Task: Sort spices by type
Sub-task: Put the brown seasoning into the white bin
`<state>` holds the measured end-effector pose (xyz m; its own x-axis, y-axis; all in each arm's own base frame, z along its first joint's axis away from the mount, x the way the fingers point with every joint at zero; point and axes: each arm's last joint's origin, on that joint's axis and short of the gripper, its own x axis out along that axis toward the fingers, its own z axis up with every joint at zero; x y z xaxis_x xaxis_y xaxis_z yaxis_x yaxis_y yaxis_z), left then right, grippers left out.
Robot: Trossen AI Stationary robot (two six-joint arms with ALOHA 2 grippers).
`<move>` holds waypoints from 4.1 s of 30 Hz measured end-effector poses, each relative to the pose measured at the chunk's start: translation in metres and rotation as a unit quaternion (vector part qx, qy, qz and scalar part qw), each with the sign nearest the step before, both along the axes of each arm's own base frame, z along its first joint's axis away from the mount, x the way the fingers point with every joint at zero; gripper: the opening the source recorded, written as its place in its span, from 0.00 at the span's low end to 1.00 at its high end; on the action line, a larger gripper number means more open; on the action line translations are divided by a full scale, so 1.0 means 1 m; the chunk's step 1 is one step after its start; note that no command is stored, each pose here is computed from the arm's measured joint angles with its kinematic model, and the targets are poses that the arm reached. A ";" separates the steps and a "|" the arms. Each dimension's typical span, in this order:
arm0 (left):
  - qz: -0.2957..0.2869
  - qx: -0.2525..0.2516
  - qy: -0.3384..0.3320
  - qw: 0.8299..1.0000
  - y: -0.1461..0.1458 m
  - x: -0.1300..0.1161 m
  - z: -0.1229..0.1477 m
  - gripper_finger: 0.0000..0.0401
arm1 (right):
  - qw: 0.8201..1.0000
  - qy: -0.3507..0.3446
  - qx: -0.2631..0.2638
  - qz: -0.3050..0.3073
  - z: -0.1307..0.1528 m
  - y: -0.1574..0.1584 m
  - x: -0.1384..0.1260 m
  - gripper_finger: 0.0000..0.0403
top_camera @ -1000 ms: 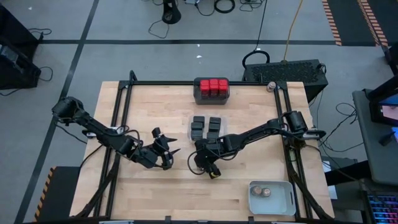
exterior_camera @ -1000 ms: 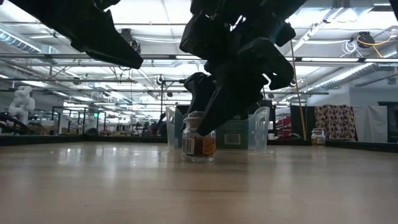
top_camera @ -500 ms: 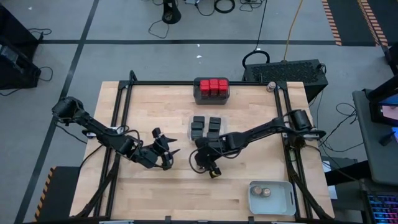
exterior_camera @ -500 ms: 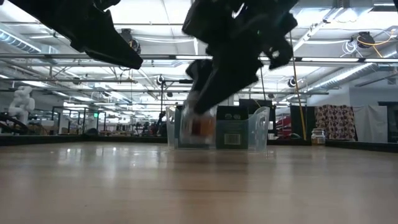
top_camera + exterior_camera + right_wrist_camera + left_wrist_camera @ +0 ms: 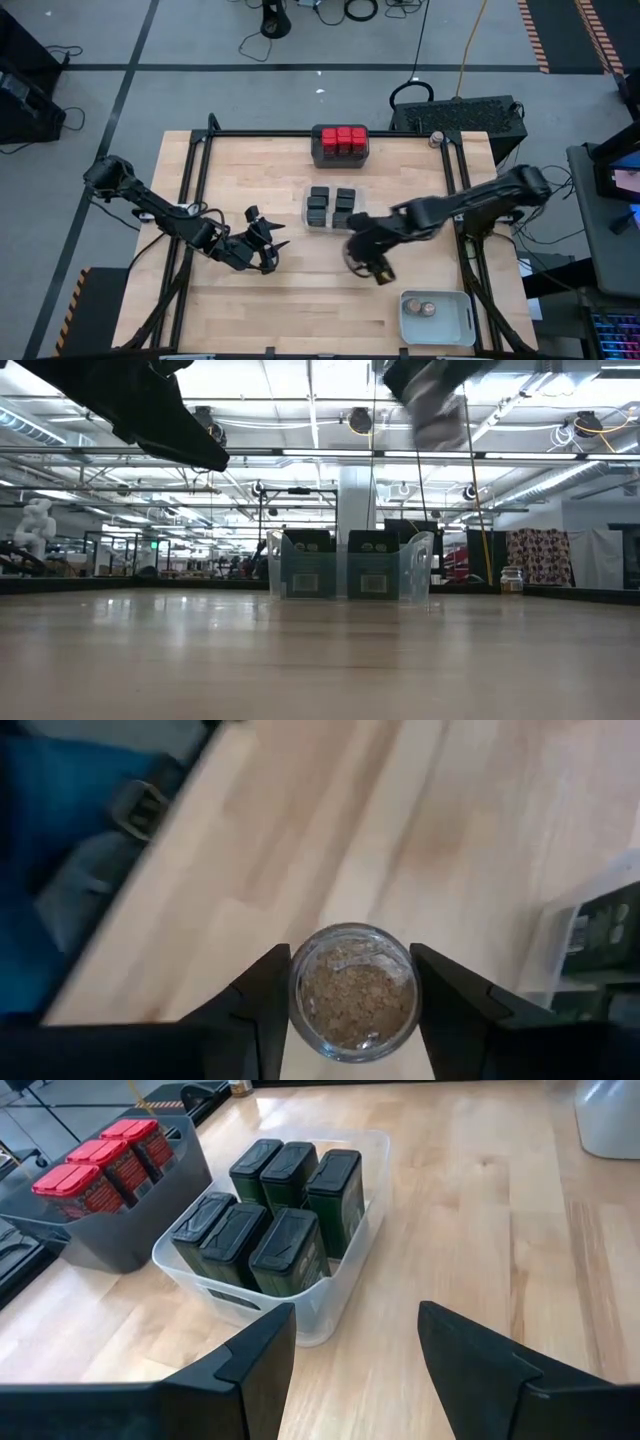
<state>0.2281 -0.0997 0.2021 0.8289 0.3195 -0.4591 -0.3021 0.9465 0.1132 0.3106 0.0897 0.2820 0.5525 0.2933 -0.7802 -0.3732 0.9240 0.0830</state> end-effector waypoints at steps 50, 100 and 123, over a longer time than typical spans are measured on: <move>0.083 -0.128 -0.073 0.986 0.037 0.021 0.008 0.54 | 0.997 -0.019 0.039 0.062 -0.063 0.136 -0.188 0.39; 0.058 -0.140 -0.061 0.987 0.035 0.021 0.007 0.54 | 0.996 0.001 -0.058 0.074 -0.110 0.148 -0.165 0.50; 0.052 -0.144 -0.059 0.986 0.035 0.021 0.007 0.54 | 0.994 -0.065 -0.002 0.086 -0.066 0.134 -0.172 0.53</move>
